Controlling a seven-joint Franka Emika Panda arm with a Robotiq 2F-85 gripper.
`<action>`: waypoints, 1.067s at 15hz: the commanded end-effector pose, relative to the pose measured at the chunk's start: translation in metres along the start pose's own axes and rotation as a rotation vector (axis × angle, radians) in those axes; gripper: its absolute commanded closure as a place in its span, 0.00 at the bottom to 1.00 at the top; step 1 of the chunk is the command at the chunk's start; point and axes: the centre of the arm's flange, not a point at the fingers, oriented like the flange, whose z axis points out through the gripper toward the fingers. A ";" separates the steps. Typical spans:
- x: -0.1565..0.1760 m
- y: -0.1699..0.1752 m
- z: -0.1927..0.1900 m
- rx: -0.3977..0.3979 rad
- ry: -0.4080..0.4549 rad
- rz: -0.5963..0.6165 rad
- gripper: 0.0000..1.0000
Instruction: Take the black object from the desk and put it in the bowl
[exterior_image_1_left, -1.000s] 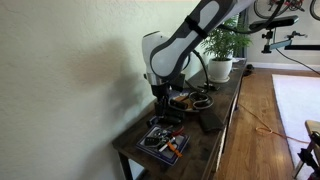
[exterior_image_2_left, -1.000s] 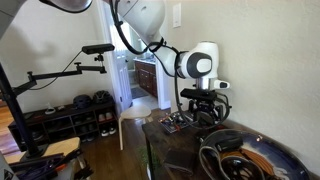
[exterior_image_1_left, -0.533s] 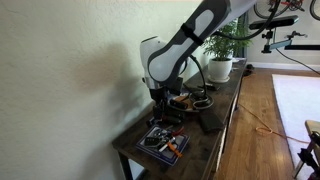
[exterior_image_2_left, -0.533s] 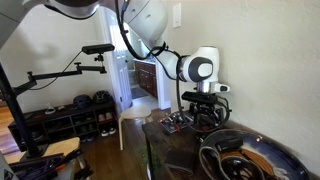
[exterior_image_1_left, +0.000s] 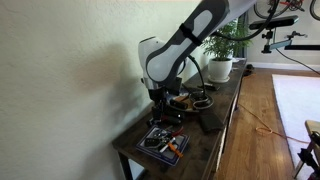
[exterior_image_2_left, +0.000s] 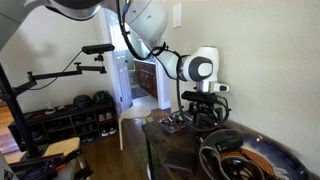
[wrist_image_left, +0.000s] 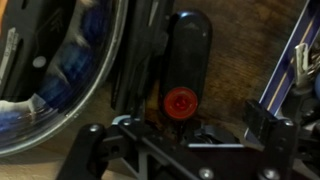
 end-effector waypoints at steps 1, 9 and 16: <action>0.006 -0.010 0.000 -0.001 -0.024 -0.033 0.00; 0.000 -0.014 0.006 -0.020 -0.042 -0.038 0.00; -0.014 0.002 0.009 -0.028 -0.051 -0.005 0.00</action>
